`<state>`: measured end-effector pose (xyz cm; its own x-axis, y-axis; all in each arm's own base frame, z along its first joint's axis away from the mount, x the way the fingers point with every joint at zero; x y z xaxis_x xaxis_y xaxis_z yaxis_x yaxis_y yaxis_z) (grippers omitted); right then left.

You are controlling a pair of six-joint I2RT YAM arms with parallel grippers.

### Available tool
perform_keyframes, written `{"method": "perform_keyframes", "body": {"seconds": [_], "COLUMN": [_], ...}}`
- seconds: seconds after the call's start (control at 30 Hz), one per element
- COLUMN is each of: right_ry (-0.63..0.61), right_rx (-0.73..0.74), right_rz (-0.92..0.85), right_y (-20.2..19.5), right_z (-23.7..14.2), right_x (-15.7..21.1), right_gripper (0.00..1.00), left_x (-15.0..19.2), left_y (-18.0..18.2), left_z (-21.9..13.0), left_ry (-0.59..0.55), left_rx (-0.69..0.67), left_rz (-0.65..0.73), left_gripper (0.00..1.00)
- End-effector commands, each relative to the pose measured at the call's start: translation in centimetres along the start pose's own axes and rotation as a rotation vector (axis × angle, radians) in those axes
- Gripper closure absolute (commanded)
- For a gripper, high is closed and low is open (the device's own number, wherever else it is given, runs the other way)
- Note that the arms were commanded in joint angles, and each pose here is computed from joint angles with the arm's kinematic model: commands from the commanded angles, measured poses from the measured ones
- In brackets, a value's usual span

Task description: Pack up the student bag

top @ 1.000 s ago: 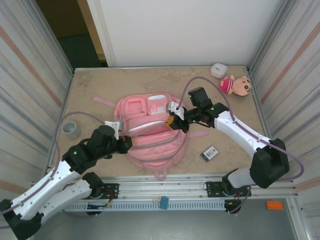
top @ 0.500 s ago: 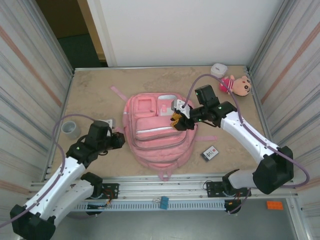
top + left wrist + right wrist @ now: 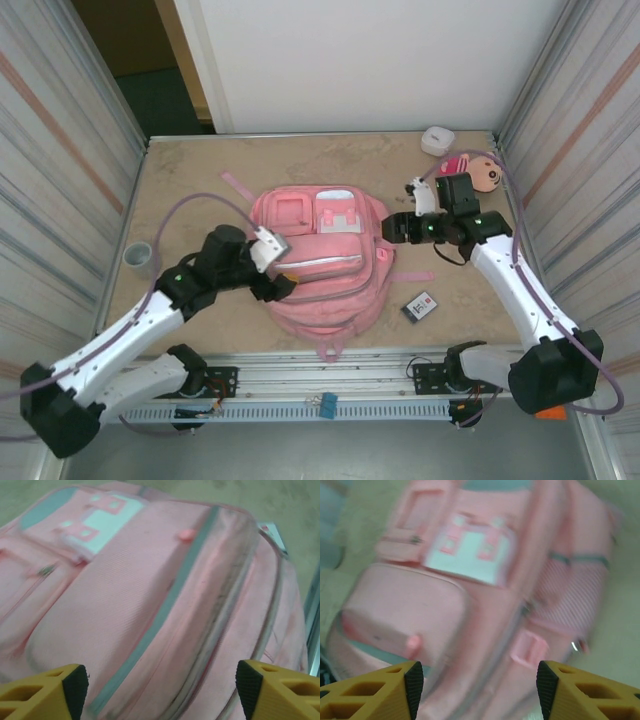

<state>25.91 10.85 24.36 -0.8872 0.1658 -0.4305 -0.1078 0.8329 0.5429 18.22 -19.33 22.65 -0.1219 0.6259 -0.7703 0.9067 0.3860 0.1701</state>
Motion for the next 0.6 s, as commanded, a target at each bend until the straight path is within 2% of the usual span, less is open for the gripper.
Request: {"method": "perform_keyframes", "body": {"seconds": [0.0, 0.13, 0.23, 0.43, 0.57], "right_ry": [0.060, 0.078, 0.097, 0.124, 0.170], "right_rx": [0.185, 0.291, 0.374, 0.460, 0.495], "right_rz": [0.338, 0.444, 0.501, 0.545, 0.612], "right_y": [-3.7, -6.3, -7.6, -8.5, -9.0], "right_z": [-1.0, -1.2, -1.5, -2.1, -1.6], "right_x": [3.4, 5.8, 7.2, 8.7, 9.4], "right_gripper": [0.38, 0.34, 0.31, 0.28, 0.25], "left_x": [-1.1, -1.8, -2.6, -5.0, -4.9], "left_y": [-1.2, -0.4, 1.1, 2.7, 3.2], "left_z": [1.8, 4.4, 5.2, 3.9, 3.3], "left_ry": [0.054, 0.110, 0.128, 0.027, 0.000], "left_rx": [0.096, 0.072, -0.022, -0.159, -0.205], "left_rz": [0.341, 0.387, 0.355, 0.253, 0.216], "left_gripper": [0.17, 0.18, 0.32, 0.48, 0.51]}}
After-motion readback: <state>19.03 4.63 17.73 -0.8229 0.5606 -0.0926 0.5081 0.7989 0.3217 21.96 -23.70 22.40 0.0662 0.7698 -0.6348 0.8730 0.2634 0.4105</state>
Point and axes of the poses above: each hand's point on the last joint's axis, 136 mm out from that joint toward the fingers, its own z axis out along the fingers, its own y axis along the line the jaws close on, x = y × z, the point moved 6 cm from there along -z, back along the fingers, and after that the axes turned 10 degrees about z, right-handed, at the moved point
